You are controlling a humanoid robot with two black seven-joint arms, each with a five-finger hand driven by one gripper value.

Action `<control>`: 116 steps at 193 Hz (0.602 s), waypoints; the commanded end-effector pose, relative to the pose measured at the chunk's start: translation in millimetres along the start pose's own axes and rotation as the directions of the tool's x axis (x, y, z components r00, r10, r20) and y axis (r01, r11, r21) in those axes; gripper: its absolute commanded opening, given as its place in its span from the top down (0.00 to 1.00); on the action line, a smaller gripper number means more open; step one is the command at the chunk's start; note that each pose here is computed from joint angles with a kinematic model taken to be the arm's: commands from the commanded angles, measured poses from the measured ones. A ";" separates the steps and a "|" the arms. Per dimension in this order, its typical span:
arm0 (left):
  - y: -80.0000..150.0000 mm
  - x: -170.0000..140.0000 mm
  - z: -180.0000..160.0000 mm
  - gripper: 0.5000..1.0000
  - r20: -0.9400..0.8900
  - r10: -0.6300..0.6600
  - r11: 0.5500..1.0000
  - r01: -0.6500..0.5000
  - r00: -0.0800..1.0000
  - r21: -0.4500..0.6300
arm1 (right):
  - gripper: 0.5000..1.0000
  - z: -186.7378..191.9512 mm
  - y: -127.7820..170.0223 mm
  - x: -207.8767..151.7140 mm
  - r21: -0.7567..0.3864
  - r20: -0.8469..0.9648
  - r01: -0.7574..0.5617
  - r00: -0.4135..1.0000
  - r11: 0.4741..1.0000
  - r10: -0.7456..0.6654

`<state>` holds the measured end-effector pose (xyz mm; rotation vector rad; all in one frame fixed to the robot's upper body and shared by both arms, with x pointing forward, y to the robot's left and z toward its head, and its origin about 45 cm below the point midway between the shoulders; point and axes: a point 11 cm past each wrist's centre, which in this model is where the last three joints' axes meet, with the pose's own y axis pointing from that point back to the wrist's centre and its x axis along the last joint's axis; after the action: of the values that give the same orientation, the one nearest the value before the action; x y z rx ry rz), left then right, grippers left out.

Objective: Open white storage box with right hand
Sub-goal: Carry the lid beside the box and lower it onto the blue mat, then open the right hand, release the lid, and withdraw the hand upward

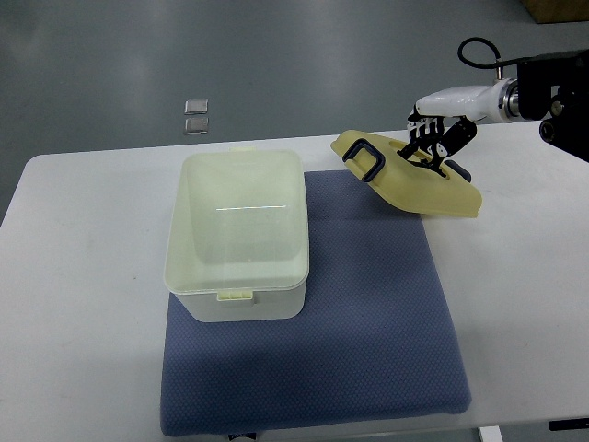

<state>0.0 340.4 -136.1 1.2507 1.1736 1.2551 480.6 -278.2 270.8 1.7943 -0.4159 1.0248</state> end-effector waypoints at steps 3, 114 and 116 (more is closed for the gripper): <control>0.0 0.7 -0.3 0.00 0.000 0.002 1.000 -0.002 1.000 0.000 | 1.00 0.7 -4.1 -13.7 0.000 0.009 0.024 1.000 1.000 -0.024; 0.0 0.7 -0.3 0.00 0.000 0.002 1.000 -0.002 1.000 0.000 | 1.00 -16.8 -29.6 -49.6 0.010 0.138 0.039 0.990 0.999 -0.040; 0.0 0.7 -0.3 0.00 0.000 0.002 1.000 -0.002 1.000 0.000 | 1.00 -16.7 -29.7 -50.5 0.010 0.139 0.040 0.989 0.999 -0.041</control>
<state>-0.3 340.8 -136.0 1.2517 1.1735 1.2559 466.5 -257.4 222.0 1.8748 -0.4630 0.8908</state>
